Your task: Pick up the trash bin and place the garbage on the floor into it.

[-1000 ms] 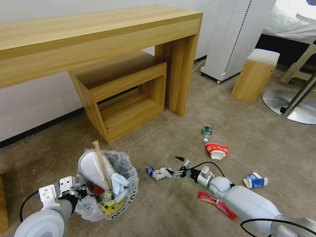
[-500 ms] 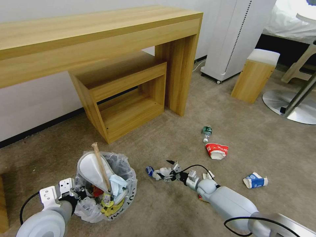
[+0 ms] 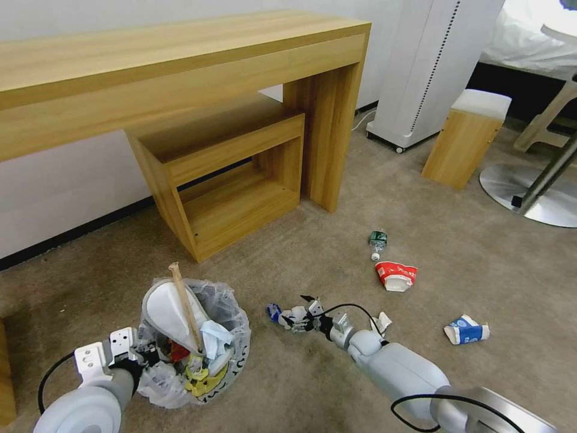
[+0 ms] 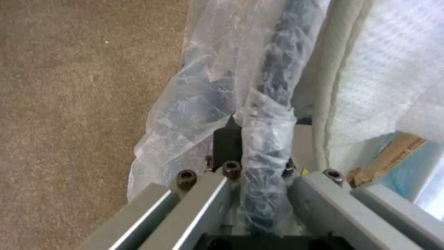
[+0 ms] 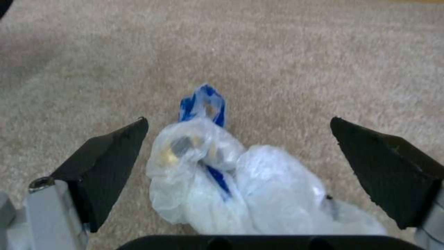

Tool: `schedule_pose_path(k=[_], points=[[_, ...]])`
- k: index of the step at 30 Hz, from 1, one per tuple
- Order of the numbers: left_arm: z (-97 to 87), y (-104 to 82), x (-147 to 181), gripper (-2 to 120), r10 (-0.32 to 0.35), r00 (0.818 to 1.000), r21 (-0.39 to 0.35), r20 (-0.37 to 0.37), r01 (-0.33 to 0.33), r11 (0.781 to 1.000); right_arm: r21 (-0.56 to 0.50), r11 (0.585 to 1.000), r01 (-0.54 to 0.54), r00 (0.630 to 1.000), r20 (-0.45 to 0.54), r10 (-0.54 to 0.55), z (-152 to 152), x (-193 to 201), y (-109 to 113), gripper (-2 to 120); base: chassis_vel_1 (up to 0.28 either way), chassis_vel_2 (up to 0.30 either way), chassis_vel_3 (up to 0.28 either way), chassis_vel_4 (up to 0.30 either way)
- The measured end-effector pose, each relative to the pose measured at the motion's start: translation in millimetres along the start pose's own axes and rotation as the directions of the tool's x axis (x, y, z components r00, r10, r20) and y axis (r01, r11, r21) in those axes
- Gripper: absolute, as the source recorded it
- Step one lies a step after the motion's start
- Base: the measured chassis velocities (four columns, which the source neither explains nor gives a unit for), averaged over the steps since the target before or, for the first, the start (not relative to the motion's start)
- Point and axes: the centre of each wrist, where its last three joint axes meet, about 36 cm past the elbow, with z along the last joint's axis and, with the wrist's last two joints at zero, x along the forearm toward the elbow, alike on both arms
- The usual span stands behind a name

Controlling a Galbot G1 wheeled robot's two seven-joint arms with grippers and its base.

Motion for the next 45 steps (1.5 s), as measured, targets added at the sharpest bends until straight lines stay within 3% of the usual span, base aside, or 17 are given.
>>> schedule_pose_path(k=[38,41,45], points=[[6.6,0.1,-1,0,-0.001,1.0,-0.006,0.031,0.001,1.0,-0.008,0.999,-0.032,0.997,-0.073,0.031,28,6,17,98,0.0,0.0,0.0,0.0],[7.9,0.5,-1,0,0.001,0.999,-0.005,0.035,-0.001,1.0,-0.011,0.999,-0.035,0.997,-0.067,0.034,26,5,19,81,0.0,0.0,0.0,0.0],[7.5,0.5,-2,0,0.002,0.999,-0.005,0.041,-0.002,1.0,-0.021,0.999,-0.042,0.998,-0.05,0.041,19,2,18,67,0.0,0.0,0.0,0.0]])
